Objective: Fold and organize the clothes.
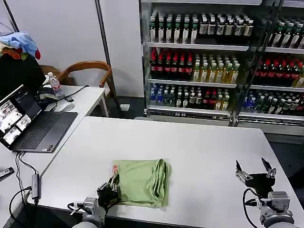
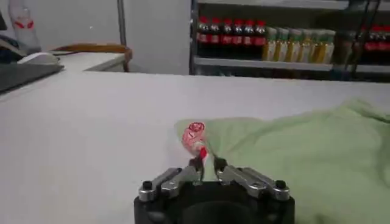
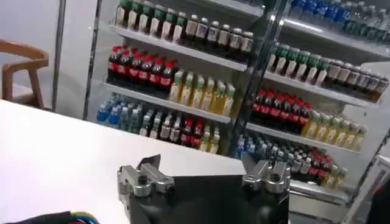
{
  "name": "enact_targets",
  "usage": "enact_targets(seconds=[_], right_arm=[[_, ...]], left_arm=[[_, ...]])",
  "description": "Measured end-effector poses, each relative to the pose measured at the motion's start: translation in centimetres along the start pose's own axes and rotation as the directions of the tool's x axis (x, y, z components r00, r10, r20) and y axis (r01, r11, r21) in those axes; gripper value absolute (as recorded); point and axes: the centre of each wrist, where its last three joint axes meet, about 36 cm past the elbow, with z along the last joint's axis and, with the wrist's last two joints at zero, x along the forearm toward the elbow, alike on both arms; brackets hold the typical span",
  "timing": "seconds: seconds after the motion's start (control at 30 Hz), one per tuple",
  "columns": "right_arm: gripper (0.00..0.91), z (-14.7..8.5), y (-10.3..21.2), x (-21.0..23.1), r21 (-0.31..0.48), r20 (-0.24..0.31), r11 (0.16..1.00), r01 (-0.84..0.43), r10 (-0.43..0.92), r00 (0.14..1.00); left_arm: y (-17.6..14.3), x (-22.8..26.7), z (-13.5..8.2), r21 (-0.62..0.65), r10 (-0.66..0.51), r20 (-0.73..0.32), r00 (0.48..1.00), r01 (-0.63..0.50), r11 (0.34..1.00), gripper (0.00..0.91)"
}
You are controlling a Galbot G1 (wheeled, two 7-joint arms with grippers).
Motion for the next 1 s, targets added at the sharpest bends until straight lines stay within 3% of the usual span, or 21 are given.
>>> enact_targets(seconds=[0.3, 0.57, 0.67, 0.8, 0.9, 1.0], right_arm=[[0.907, -0.1, 0.9, 0.0, -0.009, 0.008, 1.000, 0.024, -0.023, 1.000], [0.907, -0.4, 1.6, -0.3, -0.023, 0.025, 0.999, 0.043, -0.042, 0.999], [0.907, -0.5, 1.8, -0.5, -0.026, 0.032, 0.998, 0.050, -0.050, 0.998], [0.907, -0.7, 2.0, -1.0, -0.033, 0.042, 0.998, 0.060, -0.058, 0.997], [0.907, -0.7, 2.1, -1.3, -0.036, 0.048, 0.998, 0.060, -0.058, 0.997], [0.907, -0.6, 2.1, -1.3, -0.038, 0.053, 0.998, 0.056, -0.054, 0.997]], left_arm=[[3.9, 1.4, -3.1, -0.103, -0.028, 0.063, 0.998, 0.035, 0.994, 0.040], [12.2, 3.6, -5.7, -0.215, -0.139, 0.070, 0.988, 0.151, 0.965, 0.040], [15.6, 4.9, -7.6, -0.242, -0.180, 0.069, 0.981, 0.191, 0.951, 0.040], [19.0, 6.8, -11.8, -0.253, -0.232, 0.090, 0.969, 0.248, 0.935, 0.040], [19.4, 8.0, -14.7, -0.228, -0.233, 0.110, 0.966, 0.253, 0.940, 0.040], [17.7, 9.0, -16.6, -0.208, -0.213, 0.141, 0.967, 0.239, 0.948, 0.040]])
